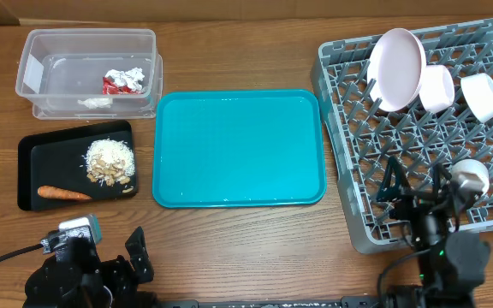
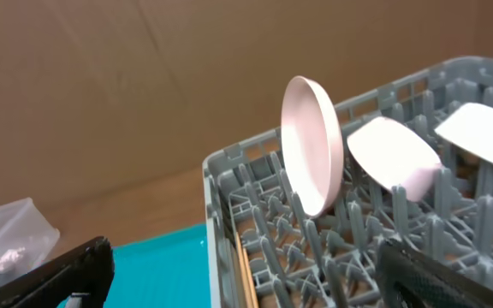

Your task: Sort waste into correct bins and load items into the dishwasher

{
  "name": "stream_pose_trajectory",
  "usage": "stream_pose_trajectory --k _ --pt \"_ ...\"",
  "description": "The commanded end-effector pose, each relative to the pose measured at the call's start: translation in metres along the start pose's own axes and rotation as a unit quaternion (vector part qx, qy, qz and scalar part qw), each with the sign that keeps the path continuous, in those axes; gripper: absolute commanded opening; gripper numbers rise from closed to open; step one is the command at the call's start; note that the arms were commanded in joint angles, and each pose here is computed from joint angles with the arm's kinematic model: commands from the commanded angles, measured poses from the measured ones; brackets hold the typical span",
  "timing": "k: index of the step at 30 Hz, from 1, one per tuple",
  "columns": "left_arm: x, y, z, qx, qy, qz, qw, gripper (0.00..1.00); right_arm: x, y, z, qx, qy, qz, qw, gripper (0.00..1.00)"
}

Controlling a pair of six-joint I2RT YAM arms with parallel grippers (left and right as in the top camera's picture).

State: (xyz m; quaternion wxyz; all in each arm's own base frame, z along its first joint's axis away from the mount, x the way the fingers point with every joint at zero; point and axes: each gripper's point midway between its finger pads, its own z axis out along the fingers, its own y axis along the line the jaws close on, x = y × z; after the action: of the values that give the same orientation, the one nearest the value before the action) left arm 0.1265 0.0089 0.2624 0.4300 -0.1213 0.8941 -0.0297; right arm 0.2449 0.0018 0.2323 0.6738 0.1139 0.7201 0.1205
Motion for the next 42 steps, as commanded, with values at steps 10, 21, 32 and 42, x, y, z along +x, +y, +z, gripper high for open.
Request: stream_pose_trajectory --k 10,21,32,42 --pt "-0.001 0.003 0.000 -0.007 -0.004 -0.008 1.000 1.00 0.049 0.003 0.003 -0.060 -0.041 -0.101 0.992 1.00" --pt "-0.001 0.003 0.000 -0.007 -0.004 -0.008 1.000 1.00 0.063 -0.003 0.005 -0.050 -0.012 -0.108 0.993 1.00" --pt "-0.001 0.003 0.000 -0.007 -0.004 -0.008 1.000 1.00 0.063 -0.003 0.005 -0.050 -0.012 -0.108 0.993 1.00" --pt "-0.001 0.003 0.000 -0.007 -0.004 -0.008 1.000 1.00 0.063 -0.003 0.005 -0.050 -0.012 -0.108 0.993 1.00"
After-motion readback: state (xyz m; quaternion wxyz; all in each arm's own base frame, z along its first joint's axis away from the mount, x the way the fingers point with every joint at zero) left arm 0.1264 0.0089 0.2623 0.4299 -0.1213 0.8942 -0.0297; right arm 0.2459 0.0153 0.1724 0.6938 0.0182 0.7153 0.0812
